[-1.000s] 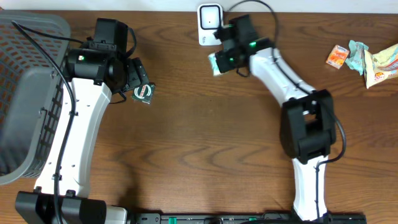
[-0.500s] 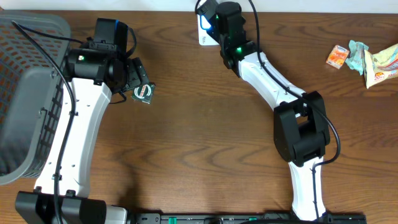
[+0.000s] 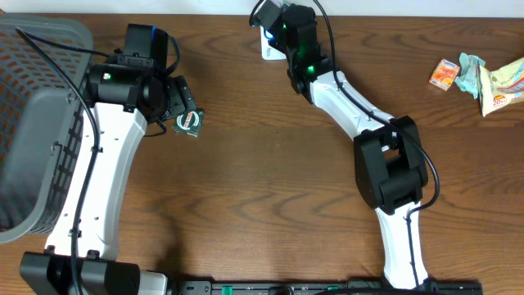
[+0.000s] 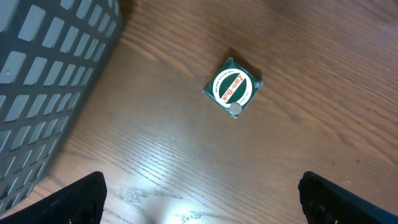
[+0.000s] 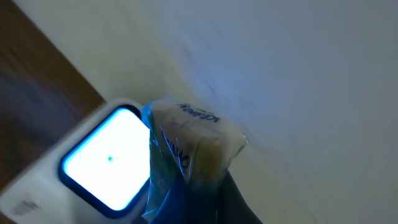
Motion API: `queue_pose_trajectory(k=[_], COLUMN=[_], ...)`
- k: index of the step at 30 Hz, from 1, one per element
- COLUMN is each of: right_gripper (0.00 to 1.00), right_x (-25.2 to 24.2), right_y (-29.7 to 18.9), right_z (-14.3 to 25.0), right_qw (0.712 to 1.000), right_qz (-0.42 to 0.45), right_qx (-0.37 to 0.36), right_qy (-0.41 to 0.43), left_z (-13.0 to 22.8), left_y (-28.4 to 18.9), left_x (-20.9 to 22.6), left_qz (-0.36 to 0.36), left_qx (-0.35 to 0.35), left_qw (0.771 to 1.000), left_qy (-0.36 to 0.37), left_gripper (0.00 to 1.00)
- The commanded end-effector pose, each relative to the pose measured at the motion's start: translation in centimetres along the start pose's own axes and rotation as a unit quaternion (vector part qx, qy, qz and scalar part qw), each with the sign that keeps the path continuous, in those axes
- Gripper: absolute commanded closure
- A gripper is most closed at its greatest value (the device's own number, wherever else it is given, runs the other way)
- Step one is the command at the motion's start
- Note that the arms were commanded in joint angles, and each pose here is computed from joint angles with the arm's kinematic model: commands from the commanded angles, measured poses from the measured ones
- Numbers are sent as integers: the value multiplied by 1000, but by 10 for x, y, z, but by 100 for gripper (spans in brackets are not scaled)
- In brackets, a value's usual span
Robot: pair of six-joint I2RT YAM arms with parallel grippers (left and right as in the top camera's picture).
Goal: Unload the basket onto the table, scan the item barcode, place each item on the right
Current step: 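Lift the light-blue box and hold it at the scanner, then carry the light-blue box to the right edge and drop it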
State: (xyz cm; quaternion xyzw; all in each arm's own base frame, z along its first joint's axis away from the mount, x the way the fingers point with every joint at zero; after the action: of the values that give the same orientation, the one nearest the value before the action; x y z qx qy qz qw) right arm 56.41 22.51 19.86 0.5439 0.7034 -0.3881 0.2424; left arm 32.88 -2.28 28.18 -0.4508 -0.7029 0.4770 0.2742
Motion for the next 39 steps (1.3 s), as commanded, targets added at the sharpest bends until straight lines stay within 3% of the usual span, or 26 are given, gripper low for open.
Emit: queue_pose_trajectory(k=[1,6,8,13,14,15,16,20,23,27,30,33,36,37,39], right_gripper=[99,99,99,96,87,62,47,5,1,1,1,1,1,1,1], right_x=[-28,-59,-71,-116,-124,-131,-136,-143,-142,-138,-123,-83,-52,-30,-9], right_y=[1,0,-1,-25,-32,-40,-47,-62,-65,-60,-55,-56,-57,-58,-58], right_z=[28,86,124,246,266,286,300,329,321,279,230,137,82,53,32], right_qw=[993,975,962,899,886,872,862,833,829,854,887,913,884,857,837], right_qz=[81,105,101,115,117,120,121,132,140,119,37,-153,-254,-301,-324], right_qx=[89,197,254,406,429,451,468,501,498,452,382,225,136,106,98], right_qy=[10,23,30,118,132,145,153,193,215,230,255,304,367,405,430], left_z=[-2,-2,-2,-2,-2,-2,-2,-2,-2,-2,-2,-2,-2,-2,-2], left_y=[-1,-1,-1,-1,-1,-1,-1,-1,-1,-1,-1,-1,-1,-1,-1], left_x=[1,1,1,1,1,1,1,1,1,1,1,1,1,1,1], left_qz=[-4,-4,-4,-4,-4,-4,-4,-4,-4,-4,-4,-4,-4,-4,-4], left_qx=[-3,-3,-3,-3,-3,-3,-3,-3,-3,-3,-3,-3,-3,-3,-3], left_qw=[1000,1000,1000,1000,1000,1000,1000,1000,1000,1000,1000,1000,1000,1000,1000], left_qy=[-7,-7,-7,-7,-7,-7,-7,-7,-7,-7,-7,-7,-7,-7,-7], left_gripper=[2,2,2,2,3,2,2,2,2,3,2,2,2,2,2])
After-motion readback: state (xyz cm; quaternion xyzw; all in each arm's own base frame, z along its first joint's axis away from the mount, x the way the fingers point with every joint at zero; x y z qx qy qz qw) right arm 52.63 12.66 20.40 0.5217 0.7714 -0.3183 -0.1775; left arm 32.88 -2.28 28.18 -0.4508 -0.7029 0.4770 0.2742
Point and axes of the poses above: each gripper's point midway between its finger pads, its own y axis out along the fingers, its own x axis along the line the jaws close on, z = x × y, the point moved 7 cm from there along -y, back along the fingers, and after that the axes turned 4 degrees about -y, right-handed, at the moved point
